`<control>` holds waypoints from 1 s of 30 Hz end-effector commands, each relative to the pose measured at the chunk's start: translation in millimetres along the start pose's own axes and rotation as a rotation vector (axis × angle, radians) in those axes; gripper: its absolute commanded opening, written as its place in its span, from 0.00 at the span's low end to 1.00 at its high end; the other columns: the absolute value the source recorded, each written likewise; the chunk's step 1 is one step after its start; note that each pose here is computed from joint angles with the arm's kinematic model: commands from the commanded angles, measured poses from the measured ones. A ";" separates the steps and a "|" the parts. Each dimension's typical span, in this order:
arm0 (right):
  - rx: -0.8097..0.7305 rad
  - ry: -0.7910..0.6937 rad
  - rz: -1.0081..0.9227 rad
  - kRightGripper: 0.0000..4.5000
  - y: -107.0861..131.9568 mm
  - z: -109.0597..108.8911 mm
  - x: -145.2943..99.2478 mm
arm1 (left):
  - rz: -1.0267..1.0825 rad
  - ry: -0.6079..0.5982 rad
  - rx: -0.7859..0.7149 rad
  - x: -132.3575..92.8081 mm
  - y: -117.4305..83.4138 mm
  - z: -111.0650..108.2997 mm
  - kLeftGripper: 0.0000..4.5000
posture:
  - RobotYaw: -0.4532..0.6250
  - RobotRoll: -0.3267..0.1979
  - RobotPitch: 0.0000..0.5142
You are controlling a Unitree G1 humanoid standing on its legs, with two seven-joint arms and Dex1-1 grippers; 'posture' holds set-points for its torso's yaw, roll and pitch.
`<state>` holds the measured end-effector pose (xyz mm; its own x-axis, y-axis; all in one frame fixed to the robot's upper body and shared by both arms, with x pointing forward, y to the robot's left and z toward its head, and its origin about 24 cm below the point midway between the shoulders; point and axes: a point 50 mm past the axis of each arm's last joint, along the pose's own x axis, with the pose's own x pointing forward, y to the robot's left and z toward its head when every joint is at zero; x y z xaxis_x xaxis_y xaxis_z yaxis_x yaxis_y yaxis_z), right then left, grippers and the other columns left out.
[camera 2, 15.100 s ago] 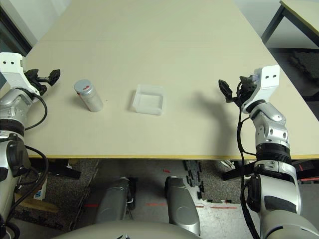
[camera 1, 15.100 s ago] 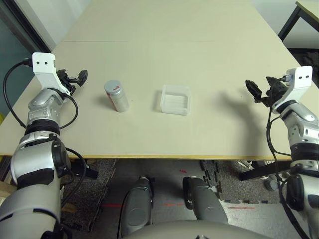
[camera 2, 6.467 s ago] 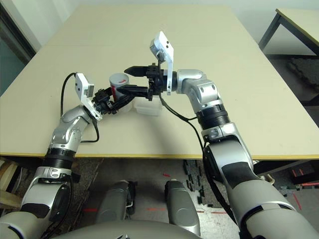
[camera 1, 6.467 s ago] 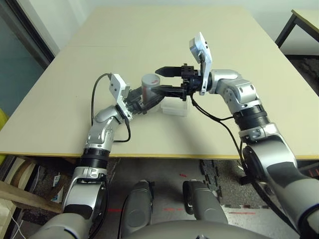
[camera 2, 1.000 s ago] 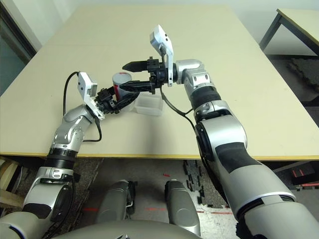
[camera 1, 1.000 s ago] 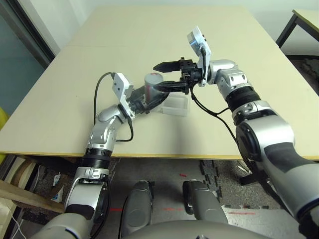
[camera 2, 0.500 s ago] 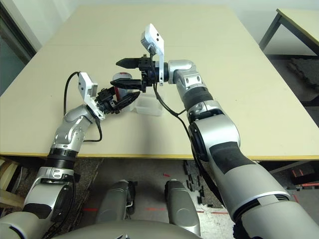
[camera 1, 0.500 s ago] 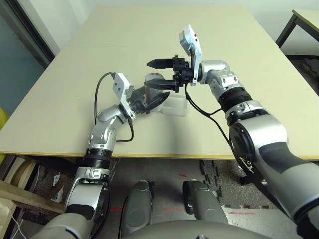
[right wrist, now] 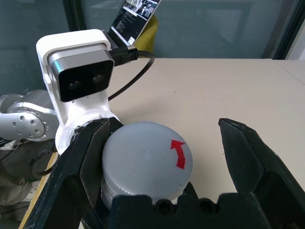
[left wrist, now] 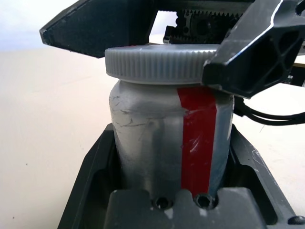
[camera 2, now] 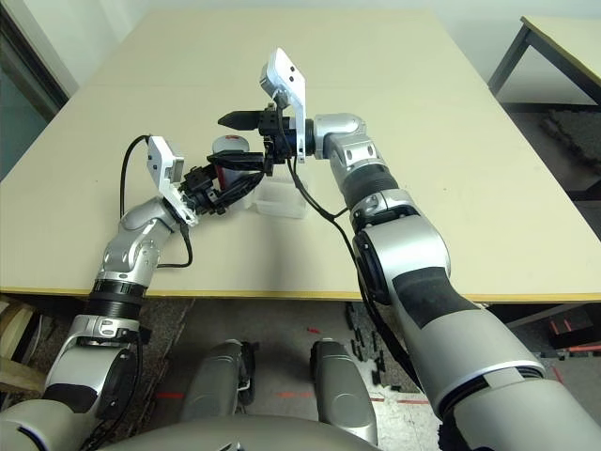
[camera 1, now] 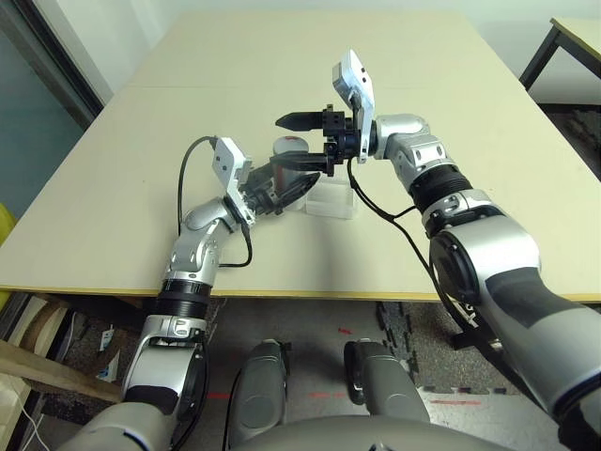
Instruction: Pour the medicine from the bottle into the box.
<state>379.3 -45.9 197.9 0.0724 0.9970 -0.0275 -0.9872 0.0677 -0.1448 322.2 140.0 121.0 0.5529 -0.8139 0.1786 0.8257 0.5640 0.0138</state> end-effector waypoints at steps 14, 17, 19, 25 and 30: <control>0.047 0.059 -0.125 1.00 -14.0 -3.6 -53.8 | -0.015 -0.002 0.011 -0.4 -1.3 0.8 0.62 | 0.36 0.62 0.19; 0.051 0.061 -0.141 1.00 -15.5 -2.6 -60.7 | -0.015 -0.002 0.010 -0.4 -1.0 0.7 0.62 | 0.36 0.62 0.20; 0.051 0.063 -0.150 1.00 -16.2 -2.3 -63.7 | -0.015 -0.001 0.010 -0.6 -0.9 0.5 0.62 | 0.36 0.62 0.20; 0.079 0.061 -0.085 1.00 -13.1 -1.9 -69.2 | -0.010 0.003 0.011 -1.8 0.4 0.0 0.62 | 0.36 0.62 0.20; 0.104 0.039 0.006 1.00 -8.7 1.1 -70.2 | -0.007 0.005 0.012 -2.7 1.0 0.0 0.62 | 0.36 0.62 0.20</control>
<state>384.4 -114.0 202.7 0.0940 0.9919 -0.0857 -0.9944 0.0894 -0.0555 322.1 140.6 121.6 0.5495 -0.8157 0.1810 0.8274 0.5613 0.0175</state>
